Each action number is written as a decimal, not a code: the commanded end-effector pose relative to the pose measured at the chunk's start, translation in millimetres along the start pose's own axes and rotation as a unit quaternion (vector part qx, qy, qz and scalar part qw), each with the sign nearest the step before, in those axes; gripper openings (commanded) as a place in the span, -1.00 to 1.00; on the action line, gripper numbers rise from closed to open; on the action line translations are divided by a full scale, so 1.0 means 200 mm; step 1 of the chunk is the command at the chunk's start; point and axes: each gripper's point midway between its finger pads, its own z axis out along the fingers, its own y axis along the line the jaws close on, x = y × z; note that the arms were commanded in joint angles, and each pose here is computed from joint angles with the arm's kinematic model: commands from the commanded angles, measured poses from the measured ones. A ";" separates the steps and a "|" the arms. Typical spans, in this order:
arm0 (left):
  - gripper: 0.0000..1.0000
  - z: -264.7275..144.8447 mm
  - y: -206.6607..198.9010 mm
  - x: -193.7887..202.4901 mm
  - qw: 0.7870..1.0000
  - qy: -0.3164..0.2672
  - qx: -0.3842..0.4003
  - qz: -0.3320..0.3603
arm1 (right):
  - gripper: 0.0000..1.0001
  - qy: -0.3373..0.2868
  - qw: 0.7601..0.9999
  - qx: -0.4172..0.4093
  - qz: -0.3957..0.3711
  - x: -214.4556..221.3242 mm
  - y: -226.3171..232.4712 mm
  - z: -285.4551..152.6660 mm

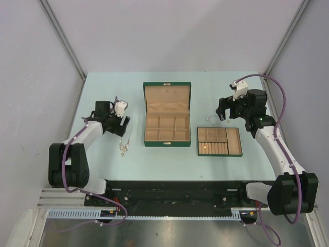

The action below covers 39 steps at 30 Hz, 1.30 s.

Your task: Organize the mixed jewelry

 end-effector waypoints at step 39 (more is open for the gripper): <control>0.32 0.11 -0.07 0.25 0.993 0.113 0.041 0.005 | 0.99 -0.013 1.000 0.004 -0.011 -0.07 -0.04 0.02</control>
